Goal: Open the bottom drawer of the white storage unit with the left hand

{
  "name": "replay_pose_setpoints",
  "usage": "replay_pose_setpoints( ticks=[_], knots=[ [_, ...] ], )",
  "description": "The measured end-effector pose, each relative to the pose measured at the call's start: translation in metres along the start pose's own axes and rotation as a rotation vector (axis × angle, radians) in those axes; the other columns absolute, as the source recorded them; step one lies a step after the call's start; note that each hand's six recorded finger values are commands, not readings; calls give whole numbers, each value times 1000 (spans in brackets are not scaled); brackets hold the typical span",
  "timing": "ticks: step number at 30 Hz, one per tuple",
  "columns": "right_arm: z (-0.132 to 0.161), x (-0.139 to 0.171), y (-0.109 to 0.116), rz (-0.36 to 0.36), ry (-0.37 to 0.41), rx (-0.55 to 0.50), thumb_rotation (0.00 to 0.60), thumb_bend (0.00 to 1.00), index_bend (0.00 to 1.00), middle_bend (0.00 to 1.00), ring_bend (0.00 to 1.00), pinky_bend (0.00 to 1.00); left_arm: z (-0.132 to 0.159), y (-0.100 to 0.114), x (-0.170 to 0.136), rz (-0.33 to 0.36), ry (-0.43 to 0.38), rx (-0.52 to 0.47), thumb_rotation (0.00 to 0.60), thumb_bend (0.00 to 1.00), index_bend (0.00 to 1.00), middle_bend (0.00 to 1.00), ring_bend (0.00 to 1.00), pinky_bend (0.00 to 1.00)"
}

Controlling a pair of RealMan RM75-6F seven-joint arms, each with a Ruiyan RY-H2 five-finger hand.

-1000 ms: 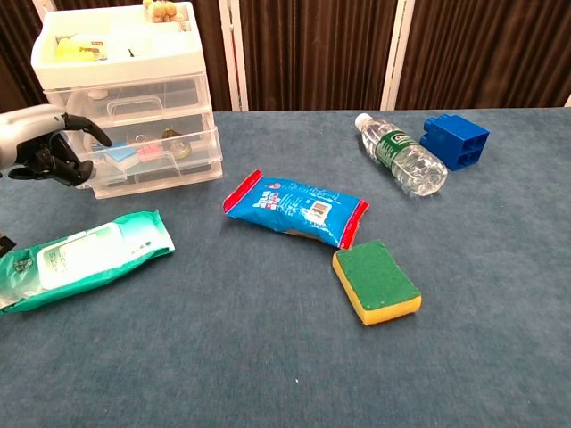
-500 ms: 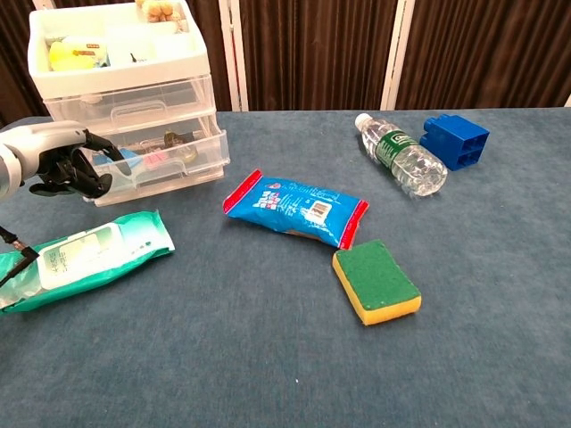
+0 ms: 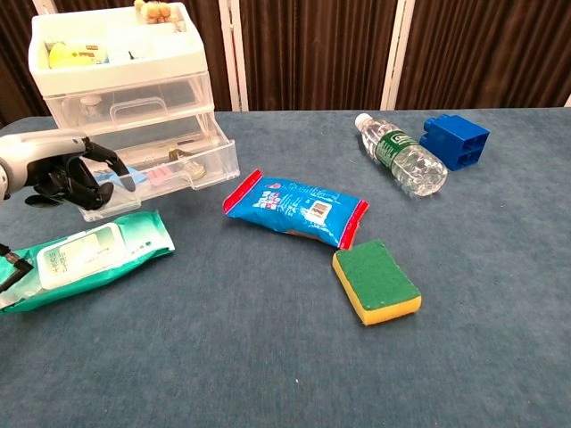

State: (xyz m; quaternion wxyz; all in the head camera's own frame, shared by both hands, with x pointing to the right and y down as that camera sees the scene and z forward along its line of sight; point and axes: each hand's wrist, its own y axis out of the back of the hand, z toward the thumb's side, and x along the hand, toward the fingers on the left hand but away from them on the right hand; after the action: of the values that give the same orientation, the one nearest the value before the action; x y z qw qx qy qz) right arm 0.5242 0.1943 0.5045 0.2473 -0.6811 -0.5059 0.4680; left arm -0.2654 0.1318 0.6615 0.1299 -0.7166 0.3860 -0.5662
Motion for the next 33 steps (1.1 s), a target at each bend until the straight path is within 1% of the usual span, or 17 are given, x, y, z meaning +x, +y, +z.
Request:
replay_pose_setpoints(
  ticks=[3,5,6,7,8,9,10,12,13,14,16,19,24,27,28,30,33],
  knots=[
    [0,0,0,0,-1,-1,600,139,0,0,0,0,3,-2,-4,-8,-20,-4,600,648,367,927,864,949],
    [0,0,0,0,-1,-1,600,138,0,0,0,0,5,-2,-7,-7,-32,-2,600,586,306,892,829,936],
    [0,0,0,0,-1,-1,600,139,0,0,0,0,6,-2,-7,-2,-37,1,600,489,242,853,790,911],
    [0,0,0,1,-1,-1,600,139,0,0,0,0,6,0,-8,7,-44,11,600,367,176,795,736,867],
    [0,0,0,1,-1,-1,600,139,0,0,0,0,5,1,-9,15,-49,22,600,292,138,748,691,830],
    [0,0,0,1,-1,-2,600,139,0,0,0,0,4,2,-9,25,-54,38,600,213,101,670,614,776],
    [0,0,0,2,0,-3,600,139,0,0,0,0,2,4,-10,39,-58,67,600,167,78,578,523,724],
    [0,0,0,2,1,-2,600,139,0,0,0,0,-4,6,-12,60,-61,117,600,151,56,458,403,651],
    [0,0,0,3,2,-1,600,139,0,0,0,0,-8,8,-14,72,-60,147,600,151,50,415,361,617],
    [0,0,-1,3,2,-1,600,139,0,0,0,0,-11,10,-15,81,-59,165,600,151,45,356,302,563],
    [0,0,0,2,1,0,600,138,0,0,0,0,-16,13,-18,99,-59,197,600,151,44,271,215,460],
    [0,0,0,1,0,1,600,139,0,0,0,0,-21,19,-23,122,-65,232,600,152,45,212,155,358],
    [-1,0,1,-2,0,10,600,138,0,0,0,0,-29,26,-40,163,-90,283,600,155,48,160,101,289],
    [-1,0,0,-2,4,22,600,139,0,0,0,0,-39,33,-56,203,-119,325,600,156,51,123,50,231],
    [0,0,0,-3,6,27,600,139,0,0,0,0,-43,36,-63,222,-132,344,600,153,49,92,21,191],
    [0,1,0,-6,12,45,600,139,0,0,0,0,-53,41,-76,254,-149,373,600,141,42,44,0,136],
    [0,1,0,-10,13,70,600,138,0,0,0,0,-80,51,-103,311,-157,419,600,127,33,1,0,90]
  ],
)
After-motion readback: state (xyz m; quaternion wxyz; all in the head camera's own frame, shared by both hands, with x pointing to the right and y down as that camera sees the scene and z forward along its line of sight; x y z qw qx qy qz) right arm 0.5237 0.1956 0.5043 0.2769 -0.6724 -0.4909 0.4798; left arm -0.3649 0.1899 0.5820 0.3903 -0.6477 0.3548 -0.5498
